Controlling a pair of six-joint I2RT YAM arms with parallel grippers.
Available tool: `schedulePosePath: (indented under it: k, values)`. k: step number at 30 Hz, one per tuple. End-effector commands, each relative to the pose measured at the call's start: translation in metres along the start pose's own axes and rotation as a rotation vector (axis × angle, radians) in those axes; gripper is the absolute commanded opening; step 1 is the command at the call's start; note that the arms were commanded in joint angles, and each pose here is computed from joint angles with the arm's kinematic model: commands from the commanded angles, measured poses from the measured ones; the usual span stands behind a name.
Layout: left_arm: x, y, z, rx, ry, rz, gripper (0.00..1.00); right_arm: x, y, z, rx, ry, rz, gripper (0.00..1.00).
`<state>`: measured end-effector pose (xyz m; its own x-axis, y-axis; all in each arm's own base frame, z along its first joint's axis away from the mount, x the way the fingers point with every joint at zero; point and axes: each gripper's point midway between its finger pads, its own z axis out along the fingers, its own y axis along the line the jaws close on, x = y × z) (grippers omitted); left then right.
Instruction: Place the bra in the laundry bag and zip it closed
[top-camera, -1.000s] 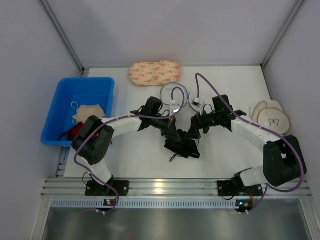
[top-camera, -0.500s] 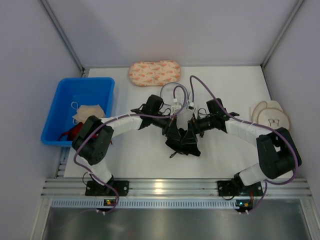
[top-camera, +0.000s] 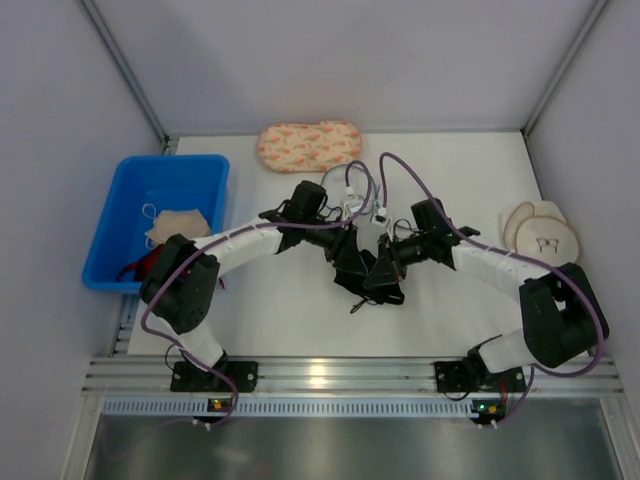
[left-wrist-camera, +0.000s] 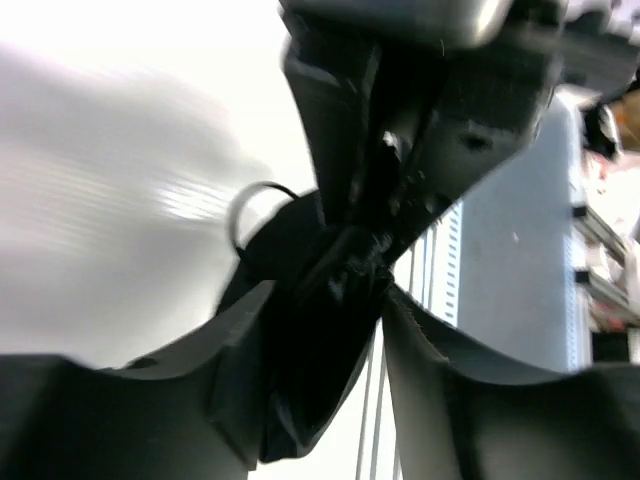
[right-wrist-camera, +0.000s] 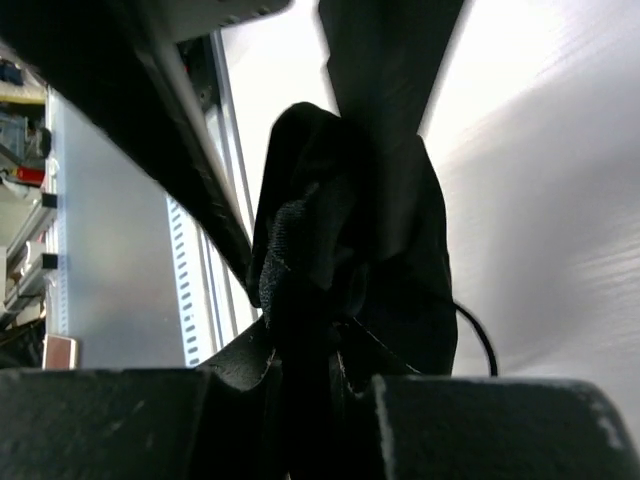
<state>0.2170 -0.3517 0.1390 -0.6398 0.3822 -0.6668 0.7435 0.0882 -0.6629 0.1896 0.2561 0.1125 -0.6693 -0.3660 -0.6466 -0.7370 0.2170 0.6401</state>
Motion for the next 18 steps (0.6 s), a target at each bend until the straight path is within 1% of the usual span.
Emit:
schedulePosePath:
  k: [1, 2, 3, 4, 5, 6, 7, 8, 9, 10, 11, 12, 14, 15, 16, 17, 18]
  values:
    - [-0.07, -0.02, -0.03, -0.118, -0.134, 0.162, 0.53, -0.023, 0.017, -0.012, -0.021, -0.059, -0.051, 0.0]
    - [-0.08, -0.011, -0.039, -0.193, -0.157, 0.165, 0.59, -0.026, 0.019, -0.016, -0.02, -0.071, -0.047, 0.0]
    - [-0.095, -0.015, -0.049, -0.227, -0.178, 0.182, 0.77, -0.03, 0.017, -0.021, -0.007, -0.087, -0.046, 0.0]
    - [-0.107, -0.005, -0.065, -0.287, -0.214, 0.189, 0.88, -0.032, 0.018, -0.025, 0.001, -0.096, -0.049, 0.0]
    - [-0.12, 0.007, -0.079, -0.376, -0.255, 0.196, 0.91, -0.034, 0.017, -0.028, 0.009, -0.104, -0.05, 0.0]
    - [-0.139, 0.008, -0.092, -0.423, -0.297, 0.218, 0.95, -0.037, 0.017, -0.031, 0.013, -0.113, -0.052, 0.0]
    - [-0.151, 0.019, -0.112, -0.48, -0.336, 0.216, 0.98, -0.04, 0.015, -0.036, 0.025, -0.127, -0.045, 0.0]
    - [-0.16, 0.031, -0.126, -0.546, -0.366, 0.211, 0.98, -0.042, 0.016, -0.039, 0.024, -0.13, -0.039, 0.0]
    - [-0.178, 0.034, -0.141, -0.59, -0.407, 0.225, 0.98, -0.047, 0.013, -0.045, 0.036, -0.147, -0.034, 0.0]
    - [-0.184, 0.056, -0.157, -0.663, -0.435, 0.177, 0.98, -0.05, 0.013, -0.049, 0.039, -0.155, -0.034, 0.0]
    - [-0.204, 0.058, -0.172, -0.725, -0.478, 0.184, 0.98, -0.055, 0.013, -0.053, 0.045, -0.162, -0.037, 0.0]
    - [-0.203, 0.077, -0.175, -0.768, -0.463, 0.155, 0.98, -0.059, 0.01, -0.059, 0.059, -0.178, -0.037, 0.0]
    - [-0.207, 0.09, -0.183, -0.787, -0.417, 0.219, 0.98, -0.068, 0.011, -0.066, 0.067, -0.2, -0.037, 0.0]
    - [-0.211, 0.099, -0.18, -0.782, -0.404, 0.235, 0.98, -0.077, 0.008, -0.074, 0.082, -0.231, -0.053, 0.0]
    - [-0.211, 0.107, -0.181, -0.794, -0.387, 0.256, 0.98, -0.084, 0.011, -0.079, 0.086, -0.257, -0.031, 0.0]
    - [-0.218, 0.111, -0.182, -0.803, -0.398, 0.251, 0.98, -0.09, 0.012, -0.082, 0.09, -0.276, -0.033, 0.0]
    - [-0.211, 0.13, -0.176, -0.812, -0.378, 0.213, 0.97, -0.102, 0.01, -0.09, 0.103, -0.315, -0.059, 0.0]
